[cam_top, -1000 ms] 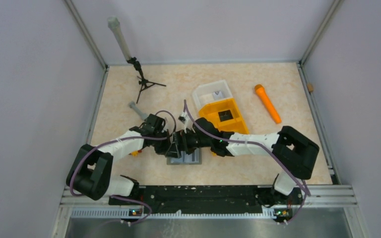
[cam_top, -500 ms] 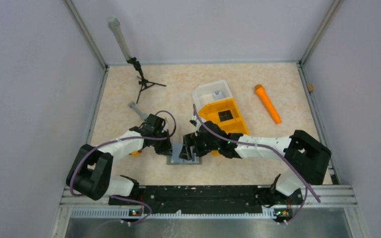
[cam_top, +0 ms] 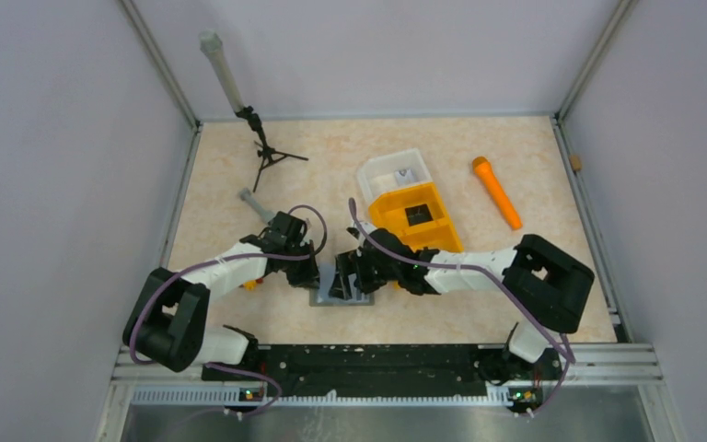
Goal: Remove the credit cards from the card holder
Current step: Open the card holder at the center of the board.
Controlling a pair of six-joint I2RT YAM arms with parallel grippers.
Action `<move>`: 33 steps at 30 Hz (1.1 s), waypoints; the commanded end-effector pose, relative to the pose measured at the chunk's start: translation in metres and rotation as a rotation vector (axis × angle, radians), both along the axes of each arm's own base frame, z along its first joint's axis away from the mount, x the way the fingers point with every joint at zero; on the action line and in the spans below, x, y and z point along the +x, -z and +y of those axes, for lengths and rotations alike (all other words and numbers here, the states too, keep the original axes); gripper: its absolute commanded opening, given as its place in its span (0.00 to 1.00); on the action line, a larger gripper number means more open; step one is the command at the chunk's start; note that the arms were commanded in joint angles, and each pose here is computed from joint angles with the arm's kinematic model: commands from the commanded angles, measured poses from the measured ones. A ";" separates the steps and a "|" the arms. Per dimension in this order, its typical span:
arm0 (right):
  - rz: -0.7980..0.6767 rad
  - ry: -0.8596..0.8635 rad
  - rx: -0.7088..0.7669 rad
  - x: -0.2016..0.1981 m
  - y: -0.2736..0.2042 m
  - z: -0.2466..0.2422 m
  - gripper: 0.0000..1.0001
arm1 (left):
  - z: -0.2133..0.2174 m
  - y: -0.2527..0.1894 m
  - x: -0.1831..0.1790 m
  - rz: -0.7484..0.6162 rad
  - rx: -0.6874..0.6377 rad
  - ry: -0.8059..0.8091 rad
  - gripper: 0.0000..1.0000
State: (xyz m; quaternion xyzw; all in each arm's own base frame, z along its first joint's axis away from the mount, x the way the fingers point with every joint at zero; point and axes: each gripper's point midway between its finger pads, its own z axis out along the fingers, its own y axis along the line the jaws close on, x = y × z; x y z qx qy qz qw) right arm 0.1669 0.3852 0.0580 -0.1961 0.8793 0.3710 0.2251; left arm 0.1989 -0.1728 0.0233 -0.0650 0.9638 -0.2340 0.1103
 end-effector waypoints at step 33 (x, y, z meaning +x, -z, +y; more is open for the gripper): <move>0.052 -0.159 0.181 -0.017 -0.014 0.063 0.59 | 0.006 -0.079 0.013 -0.162 -0.015 -0.034 0.06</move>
